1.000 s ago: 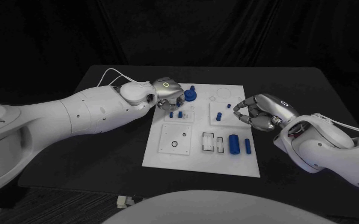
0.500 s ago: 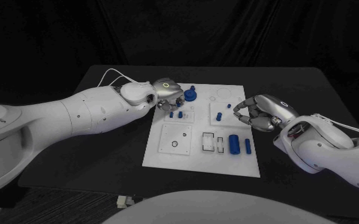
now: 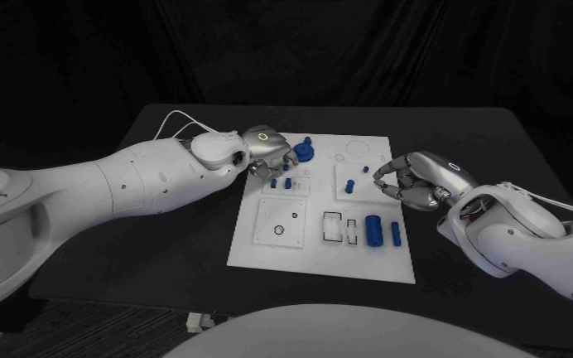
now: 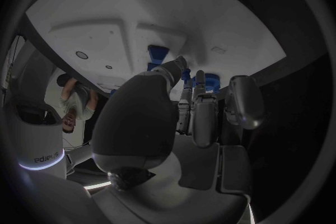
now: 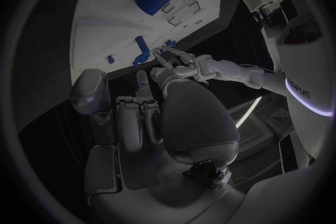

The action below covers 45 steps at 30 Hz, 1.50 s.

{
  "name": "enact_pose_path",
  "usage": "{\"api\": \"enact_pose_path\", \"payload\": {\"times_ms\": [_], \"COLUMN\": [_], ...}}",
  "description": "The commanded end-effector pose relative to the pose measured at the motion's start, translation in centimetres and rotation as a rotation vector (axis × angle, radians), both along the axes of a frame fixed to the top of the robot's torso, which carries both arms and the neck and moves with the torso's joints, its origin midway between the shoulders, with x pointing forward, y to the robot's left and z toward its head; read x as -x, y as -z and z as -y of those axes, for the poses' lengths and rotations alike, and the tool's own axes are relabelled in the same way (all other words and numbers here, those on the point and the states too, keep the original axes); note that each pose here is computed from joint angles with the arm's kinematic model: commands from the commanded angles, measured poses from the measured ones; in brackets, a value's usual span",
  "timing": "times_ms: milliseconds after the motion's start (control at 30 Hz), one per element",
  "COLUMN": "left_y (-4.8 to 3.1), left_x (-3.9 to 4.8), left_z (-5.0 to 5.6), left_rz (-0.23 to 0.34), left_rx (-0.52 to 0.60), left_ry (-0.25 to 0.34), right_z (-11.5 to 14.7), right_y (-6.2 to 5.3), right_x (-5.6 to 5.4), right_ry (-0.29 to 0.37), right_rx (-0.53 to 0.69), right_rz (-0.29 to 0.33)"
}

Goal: Assemble the parts on the task board

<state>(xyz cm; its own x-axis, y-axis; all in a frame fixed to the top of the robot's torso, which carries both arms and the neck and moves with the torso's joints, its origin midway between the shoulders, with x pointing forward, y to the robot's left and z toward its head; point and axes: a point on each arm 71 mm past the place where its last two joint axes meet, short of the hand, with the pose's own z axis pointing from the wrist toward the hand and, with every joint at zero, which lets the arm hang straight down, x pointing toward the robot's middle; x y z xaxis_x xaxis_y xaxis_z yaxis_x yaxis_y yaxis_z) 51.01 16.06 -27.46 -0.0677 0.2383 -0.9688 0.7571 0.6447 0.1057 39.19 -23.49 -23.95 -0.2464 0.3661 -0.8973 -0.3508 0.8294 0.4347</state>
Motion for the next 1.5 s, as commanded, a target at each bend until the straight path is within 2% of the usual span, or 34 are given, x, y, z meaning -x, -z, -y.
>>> {"api": "enact_pose_path", "payload": {"times_ms": [33, 133, 267, 467, 500, 533, 600, 733, 833, 900, 967, 1067, 1100, 1133, 1233, 1400, 1500], "left_y": [-0.34, -0.8, -2.06, -4.85, -5.85, -6.48, -7.4, -9.12, -9.75, -10.11, -10.37, -10.3, -10.15, -10.07, -9.14, -7.93, -7.3], "left_x": [-0.04, -0.11, -0.44, -1.02, -1.04, -0.98, -0.72, 0.38, 1.05, 1.38, 1.46, 1.44, 1.49, 1.53, 2.3, 3.81, 4.67], "left_z": [-0.6, -1.4, -2.9, -5.2, -6.0, -6.5, -7.3, -9.0, -10.2, -11.1, -11.8, -12.2, -12.3, -12.3, -12.3, -11.8, -11.6], "left_rz": [0.045, 0.083, 0.139, 0.234, 0.27, 0.288, 0.294, 0.241, 0.163, 0.059, -0.087, -0.282, -0.364, -0.395, -0.61, -0.765, -0.812], "left_rx": [0.032, 0.056, 0.081, 0.118, 0.136, 0.155, 0.205, 0.38, 0.512, 0.661, 0.86, 1.092, 1.194, 1.233, 1.474, 1.602, 1.644], "left_ry": [-0.02, -0.032, -0.053, -0.082, -0.085, -0.089, -0.102, -0.157, -0.179, -0.197, -0.22, -0.238, -0.239, -0.239, -0.213, -0.184, -0.175], "right_z": [0.3, 0.7, 1.1, 1.5, 1.6, 1.7, 1.7, 1.7, 1.6, 1.4, 1.0, 0.5, 0.3, 0.2, -0.4, -0.9, -1.1], "right_y": [0.1, 0.0, -0.5, -2.5, -3.3, -3.9, -4.8, -7.1, -8.4, -9.2, -9.7, -9.9, -10.0, -10.0, -9.6, -8.7, -7.9], "right_x": [0.1, 0.2, 0.1, -0.8, -1.3, -1.6, -2.1, -3.1, -3.9, -4.4, -5.0, -5.5, -5.8, -6.0, -7.0, -8.0, -8.4], "right_ry": [0.014, 0.023, 0.036, 0.05, 0.054, 0.055, 0.058, 0.062, 0.064, 0.059, 0.043, 0.018, 0.004, -0.001, -0.042, -0.087, -0.116], "right_rx": [0.006, 0.006, 0.005, 0.011, 0.015, 0.018, 0.024, 0.042, 0.056, 0.075, 0.111, 0.159, 0.183, 0.192, 0.274, 0.364, 0.397], "right_rz": [-0.005, -0.002, 0.012, 0.062, 0.085, 0.101, 0.125, 0.178, 0.203, 0.219, 0.235, 0.255, 0.262, 0.265, 0.265, 0.242, 0.221]}}
